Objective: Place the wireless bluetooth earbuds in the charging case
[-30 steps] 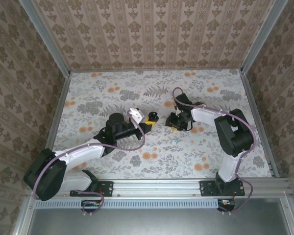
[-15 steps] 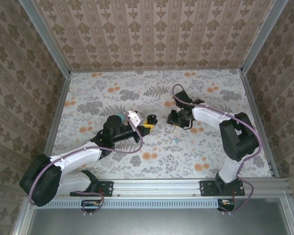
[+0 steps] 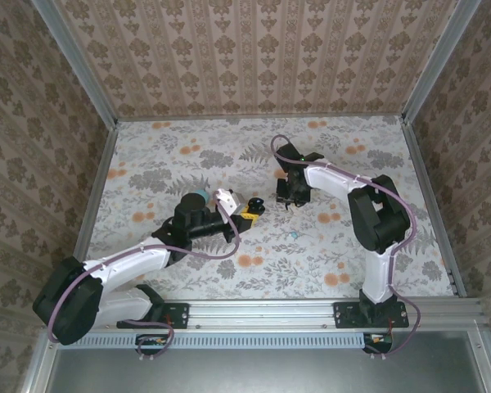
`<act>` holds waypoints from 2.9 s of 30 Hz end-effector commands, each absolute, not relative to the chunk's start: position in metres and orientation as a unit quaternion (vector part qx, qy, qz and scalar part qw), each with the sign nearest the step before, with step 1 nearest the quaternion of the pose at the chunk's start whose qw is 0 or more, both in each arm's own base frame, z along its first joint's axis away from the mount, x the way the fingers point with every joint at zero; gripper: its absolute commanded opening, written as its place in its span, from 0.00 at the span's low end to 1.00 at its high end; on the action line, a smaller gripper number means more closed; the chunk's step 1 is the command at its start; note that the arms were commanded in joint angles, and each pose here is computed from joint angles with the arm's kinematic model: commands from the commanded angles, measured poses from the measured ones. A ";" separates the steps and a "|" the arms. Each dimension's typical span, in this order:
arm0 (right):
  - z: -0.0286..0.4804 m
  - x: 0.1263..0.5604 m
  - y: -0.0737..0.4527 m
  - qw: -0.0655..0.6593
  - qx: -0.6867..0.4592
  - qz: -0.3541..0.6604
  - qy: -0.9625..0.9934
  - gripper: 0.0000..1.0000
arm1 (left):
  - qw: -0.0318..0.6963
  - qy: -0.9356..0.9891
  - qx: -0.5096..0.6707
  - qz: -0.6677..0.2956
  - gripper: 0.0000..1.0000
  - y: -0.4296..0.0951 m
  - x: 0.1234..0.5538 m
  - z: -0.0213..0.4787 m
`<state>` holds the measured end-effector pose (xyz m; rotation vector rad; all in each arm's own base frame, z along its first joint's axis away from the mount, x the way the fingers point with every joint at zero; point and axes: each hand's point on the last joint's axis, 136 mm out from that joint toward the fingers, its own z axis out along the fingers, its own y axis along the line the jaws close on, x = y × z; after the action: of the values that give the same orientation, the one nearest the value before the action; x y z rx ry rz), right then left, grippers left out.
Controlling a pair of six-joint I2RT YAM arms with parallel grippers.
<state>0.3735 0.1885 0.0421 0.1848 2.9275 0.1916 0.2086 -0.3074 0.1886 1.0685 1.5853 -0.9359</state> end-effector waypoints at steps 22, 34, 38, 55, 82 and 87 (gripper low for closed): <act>0.010 0.375 0.184 0.061 0.040 0.017 0.997 0.28 | 0.488 0.641 0.460 -0.373 0.00 -0.311 0.208 0.189; 0.030 0.379 0.188 0.083 0.022 0.034 0.996 0.18 | 0.486 0.645 0.456 -0.373 0.00 -0.313 0.211 0.189; 0.044 0.380 0.188 0.101 0.019 0.043 0.994 0.17 | 0.487 0.645 0.454 -0.375 0.00 -0.314 0.212 0.192; 0.118 0.374 0.198 0.189 0.017 0.123 0.974 0.15 | 0.505 0.642 0.432 -0.383 0.00 -0.312 0.215 0.208; 0.271 0.323 0.205 0.382 -0.009 0.298 0.875 0.11 | 0.575 0.619 0.358 -0.398 0.00 -0.307 0.231 0.266; 0.296 0.309 0.211 0.409 -0.024 0.331 0.850 0.11 | 0.590 0.604 0.347 -0.407 0.00 -0.313 0.238 0.281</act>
<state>0.3141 0.2019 0.2769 -0.0355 2.2195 0.7543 0.2340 -0.3075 0.2485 0.8572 1.4995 -0.9186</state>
